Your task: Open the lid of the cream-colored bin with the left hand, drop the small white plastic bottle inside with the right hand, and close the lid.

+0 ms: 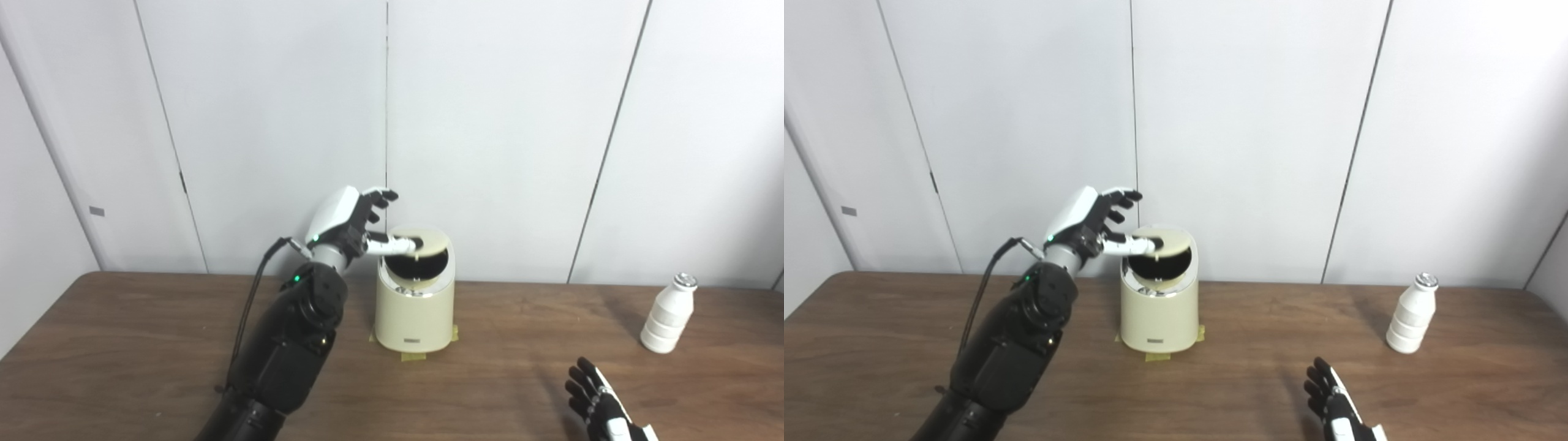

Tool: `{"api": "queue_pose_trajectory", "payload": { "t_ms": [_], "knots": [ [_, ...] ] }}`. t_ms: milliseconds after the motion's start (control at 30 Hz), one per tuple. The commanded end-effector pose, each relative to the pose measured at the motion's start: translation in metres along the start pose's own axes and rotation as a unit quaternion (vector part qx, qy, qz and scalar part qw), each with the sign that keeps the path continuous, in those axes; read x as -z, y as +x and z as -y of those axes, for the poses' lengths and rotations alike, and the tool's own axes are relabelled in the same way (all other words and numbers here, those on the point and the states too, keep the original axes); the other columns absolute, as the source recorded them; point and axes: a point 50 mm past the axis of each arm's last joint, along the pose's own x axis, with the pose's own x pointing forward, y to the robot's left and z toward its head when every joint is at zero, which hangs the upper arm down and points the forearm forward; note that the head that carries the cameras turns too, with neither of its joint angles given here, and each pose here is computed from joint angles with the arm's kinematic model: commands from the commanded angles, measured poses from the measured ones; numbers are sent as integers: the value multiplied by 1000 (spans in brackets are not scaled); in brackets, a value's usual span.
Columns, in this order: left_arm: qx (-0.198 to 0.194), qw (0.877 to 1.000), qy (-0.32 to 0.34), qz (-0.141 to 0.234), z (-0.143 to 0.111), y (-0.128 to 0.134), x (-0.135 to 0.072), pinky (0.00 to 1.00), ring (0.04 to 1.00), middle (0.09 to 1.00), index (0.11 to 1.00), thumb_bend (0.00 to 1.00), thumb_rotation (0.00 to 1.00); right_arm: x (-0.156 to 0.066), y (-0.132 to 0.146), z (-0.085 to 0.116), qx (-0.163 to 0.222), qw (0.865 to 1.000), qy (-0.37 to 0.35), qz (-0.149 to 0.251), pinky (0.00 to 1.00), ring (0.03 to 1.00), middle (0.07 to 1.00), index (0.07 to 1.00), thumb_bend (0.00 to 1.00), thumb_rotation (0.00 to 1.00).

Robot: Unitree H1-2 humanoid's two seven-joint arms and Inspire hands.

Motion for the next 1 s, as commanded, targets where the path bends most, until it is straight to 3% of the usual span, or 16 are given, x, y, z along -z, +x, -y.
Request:
{"api": "queue_pose_trajectory", "payload": {
  "t_ms": [0,233,400,500,600,700,800,967],
  "knots": [
    [-37,998,-17,40,-27,5,-31,580,725,801,839,698,275,29,-50,0,9,997,9,-71,934,929,939,941,551,1000],
    [-44,997,-54,44,-37,-1,-29,567,713,795,836,661,244,29,-49,-2,10,997,9,-71,928,930,940,941,543,1000],
    [-50,991,-111,53,-41,-21,-12,623,737,780,825,512,280,26,-48,-4,10,997,8,-70,931,930,942,944,555,1000],
    [-47,987,-142,64,-39,-37,1,692,777,812,832,410,354,24,-48,-5,11,998,11,-68,941,934,945,946,554,1000],
    [-44,979,-190,61,-36,-63,17,738,794,821,845,355,635,21,-48,-6,11,998,6,-66,936,930,941,941,560,1000],
    [-43,971,-229,56,-31,-95,30,771,805,830,849,384,771,17,-48,-6,13,998,1,-61,930,926,939,941,559,1000],
    [-47,964,-256,54,-24,-123,43,785,807,831,842,375,820,10,-48,-3,13,998,-22,-52,876,907,928,940,598,895],
    [-53,957,-284,39,-11,-158,60,800,825,843,863,374,871,1,-45,3,11,999,-9,-40,825,910,935,952,570,600]
  ]
}}
